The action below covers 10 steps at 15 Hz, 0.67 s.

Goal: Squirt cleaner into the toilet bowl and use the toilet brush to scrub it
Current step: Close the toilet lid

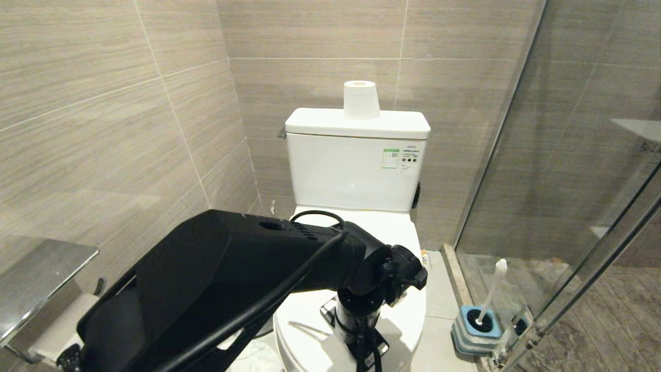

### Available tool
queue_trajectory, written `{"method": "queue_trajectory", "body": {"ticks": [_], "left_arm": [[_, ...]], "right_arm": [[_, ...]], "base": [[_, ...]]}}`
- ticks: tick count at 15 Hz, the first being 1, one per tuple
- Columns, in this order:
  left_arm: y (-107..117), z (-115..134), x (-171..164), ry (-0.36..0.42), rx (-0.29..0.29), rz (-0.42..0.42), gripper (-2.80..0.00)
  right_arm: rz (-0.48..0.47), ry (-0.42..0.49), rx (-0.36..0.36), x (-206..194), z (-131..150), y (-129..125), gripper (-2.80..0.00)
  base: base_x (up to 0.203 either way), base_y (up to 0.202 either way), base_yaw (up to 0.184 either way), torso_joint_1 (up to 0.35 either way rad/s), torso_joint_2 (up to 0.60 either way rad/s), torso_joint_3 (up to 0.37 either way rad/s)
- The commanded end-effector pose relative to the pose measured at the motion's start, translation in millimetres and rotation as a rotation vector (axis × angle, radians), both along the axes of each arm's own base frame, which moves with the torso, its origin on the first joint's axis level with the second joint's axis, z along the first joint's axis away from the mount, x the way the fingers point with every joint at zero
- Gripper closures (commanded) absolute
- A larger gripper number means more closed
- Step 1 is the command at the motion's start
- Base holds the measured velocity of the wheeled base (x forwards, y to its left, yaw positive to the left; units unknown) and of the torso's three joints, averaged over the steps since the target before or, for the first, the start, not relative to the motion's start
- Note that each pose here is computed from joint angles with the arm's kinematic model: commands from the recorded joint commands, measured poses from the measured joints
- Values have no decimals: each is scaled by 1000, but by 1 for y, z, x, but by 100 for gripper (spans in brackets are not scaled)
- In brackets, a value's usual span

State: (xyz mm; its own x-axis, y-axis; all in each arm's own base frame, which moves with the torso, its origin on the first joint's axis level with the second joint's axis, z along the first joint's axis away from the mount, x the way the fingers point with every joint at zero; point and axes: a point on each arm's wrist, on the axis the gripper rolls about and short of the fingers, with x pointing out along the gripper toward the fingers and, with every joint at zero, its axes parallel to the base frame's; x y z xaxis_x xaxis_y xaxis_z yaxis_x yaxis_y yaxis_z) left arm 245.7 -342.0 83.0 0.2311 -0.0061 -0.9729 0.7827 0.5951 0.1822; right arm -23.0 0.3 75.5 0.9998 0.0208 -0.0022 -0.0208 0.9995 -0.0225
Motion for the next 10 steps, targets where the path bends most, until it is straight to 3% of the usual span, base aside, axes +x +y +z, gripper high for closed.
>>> {"method": "queue_trajectory", "body": {"ticks": [1, 5, 10], "left_arm": [[-2, -8, -6, 20, 22, -14, 0], [-5, -2, -11, 11, 9, -27, 0], [15, 68, -24, -72, -104, -31, 0]], "right_arm": [[1, 1, 0, 0, 0, 0, 0], [1, 1, 0, 0, 0, 0, 0], [1, 1, 0, 0, 0, 0, 0]], "base": [[0, 0, 0, 0, 0, 0], [0, 0, 0, 0, 0, 0], [0, 0, 0, 0, 0, 0]]}}
